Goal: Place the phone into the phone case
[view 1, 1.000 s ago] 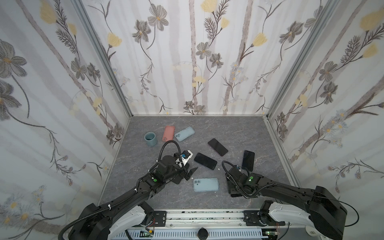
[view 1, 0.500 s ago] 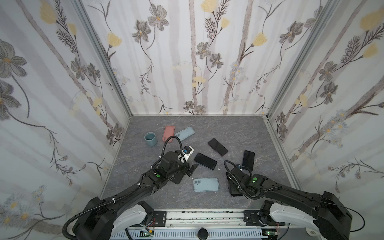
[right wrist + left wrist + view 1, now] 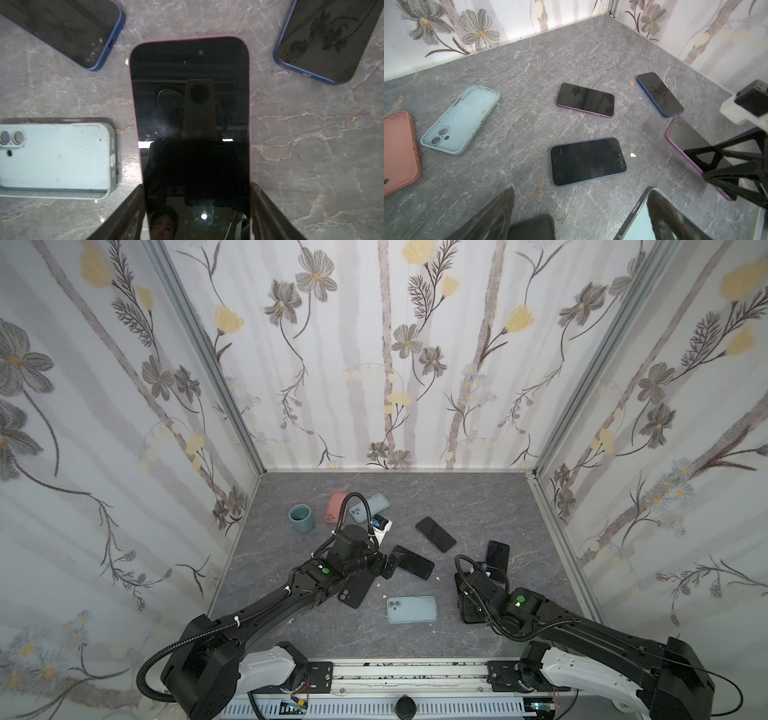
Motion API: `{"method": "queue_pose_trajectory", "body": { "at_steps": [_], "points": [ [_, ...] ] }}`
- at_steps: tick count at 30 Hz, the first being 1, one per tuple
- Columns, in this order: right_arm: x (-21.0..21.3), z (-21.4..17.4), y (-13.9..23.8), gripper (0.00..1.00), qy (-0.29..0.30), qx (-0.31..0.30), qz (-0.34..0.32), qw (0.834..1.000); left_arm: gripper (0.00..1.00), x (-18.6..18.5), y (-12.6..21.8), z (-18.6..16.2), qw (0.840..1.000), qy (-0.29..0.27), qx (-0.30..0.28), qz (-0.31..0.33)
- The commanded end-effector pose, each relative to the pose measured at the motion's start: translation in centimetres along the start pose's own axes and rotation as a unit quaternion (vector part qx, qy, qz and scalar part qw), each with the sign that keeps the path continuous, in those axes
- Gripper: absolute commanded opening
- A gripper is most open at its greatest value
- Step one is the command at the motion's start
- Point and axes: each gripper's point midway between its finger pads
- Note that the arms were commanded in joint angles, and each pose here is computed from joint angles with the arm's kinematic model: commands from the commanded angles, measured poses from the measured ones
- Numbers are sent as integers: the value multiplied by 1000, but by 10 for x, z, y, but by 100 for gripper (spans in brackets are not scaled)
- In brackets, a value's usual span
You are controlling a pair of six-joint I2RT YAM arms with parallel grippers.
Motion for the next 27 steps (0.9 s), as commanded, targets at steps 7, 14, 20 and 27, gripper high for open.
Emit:
{"method": "queue_pose_trajectory", "body": {
  "at_steps": [7, 14, 20, 27],
  "points": [
    [12, 60, 36, 58, 20, -106, 18, 994, 93, -38, -16, 40, 991, 106, 69, -49],
    [32, 96, 59, 58, 55, -171, 55, 982, 88, -76, -15, 79, 976, 158, 108, -103],
    [52, 115, 75, 57, 81, -216, 101, 968, 85, -91, -14, 87, 960, 196, 167, -111],
    [72, 128, 83, 56, 112, -237, 133, 956, 66, -98, -26, 67, 935, 229, 241, -122]
  ]
}}
Point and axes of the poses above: each gripper's point midway between its finger pads, its own y axis back along the fingers, its own x axis along the line the jaws close on, z = x × y, and after that the axes turned 13 degrees about y, right-handed
